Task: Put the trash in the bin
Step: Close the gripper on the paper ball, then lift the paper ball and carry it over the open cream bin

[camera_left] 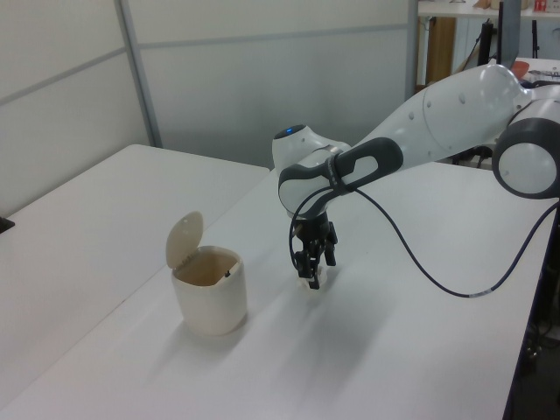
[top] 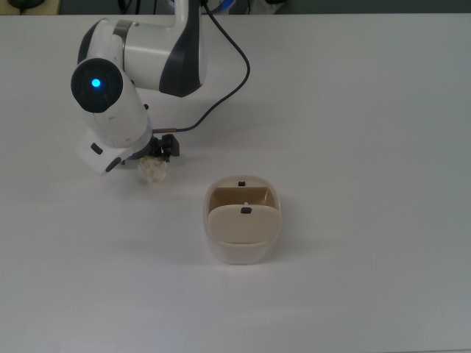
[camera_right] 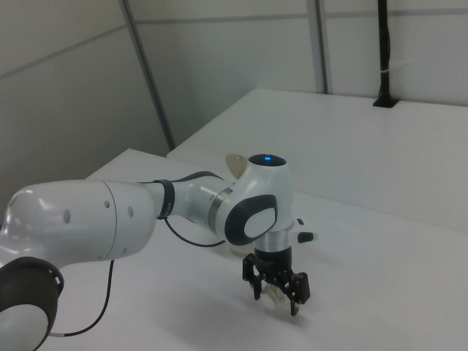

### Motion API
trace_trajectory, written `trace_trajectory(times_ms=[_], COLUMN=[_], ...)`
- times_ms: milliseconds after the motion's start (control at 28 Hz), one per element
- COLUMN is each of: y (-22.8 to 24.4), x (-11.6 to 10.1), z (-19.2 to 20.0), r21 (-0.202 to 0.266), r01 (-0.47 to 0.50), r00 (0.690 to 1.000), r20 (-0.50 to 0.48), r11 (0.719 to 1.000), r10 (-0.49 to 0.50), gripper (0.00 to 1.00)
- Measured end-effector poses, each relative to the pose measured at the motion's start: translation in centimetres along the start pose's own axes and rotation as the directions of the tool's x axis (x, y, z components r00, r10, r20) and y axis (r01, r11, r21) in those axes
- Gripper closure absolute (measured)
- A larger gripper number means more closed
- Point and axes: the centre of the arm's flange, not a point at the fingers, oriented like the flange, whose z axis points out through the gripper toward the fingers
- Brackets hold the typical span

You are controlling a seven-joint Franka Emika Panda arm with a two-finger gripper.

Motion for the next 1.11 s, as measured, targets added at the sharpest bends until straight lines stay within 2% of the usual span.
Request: trace_trajectory(times_ms=[36, 143, 179, 357, 536, 679, 821, 964, 1107], y=[-0.1, -0.2, -0.2, -0.3, -0.2, -0.4, -1.8, -6.1, -10.8], x=[0.1, 0.2, 0.2, 0.4, 0.4, 0.3, 0.0, -0.3, -0.1], z=[0.1, 0.4, 0.4, 0.1, -0.8, -3.4, -8.7, -13.9, -16.6], r21=[0.000, -0.001, -0.001, -0.001, -0.003, 0.003, 0.025, 0.022, 0.007], r01=[0.000, 0.001, 0.000, -0.003, -0.008, -0.016, -0.007, 0.056, 0.111], r00=[1.000, 1.000, 1.000, 1.000, 1.000, 0.997, 0.986, 0.967, 0.945], r20=[-0.001, -0.002, -0.003, -0.011, -0.028, -0.071, -0.165, -0.250, -0.311], r11=[1.000, 1.000, 1.000, 1.000, 1.000, 1.000, 1.000, 0.998, 0.994], r10=[0.000, -0.001, 0.000, 0.003, 0.008, 0.016, 0.011, -0.049, -0.103], gripper=[0.00, 0.09, 0.19, 0.39, 0.51, 0.55, 0.58, 0.59, 0.59])
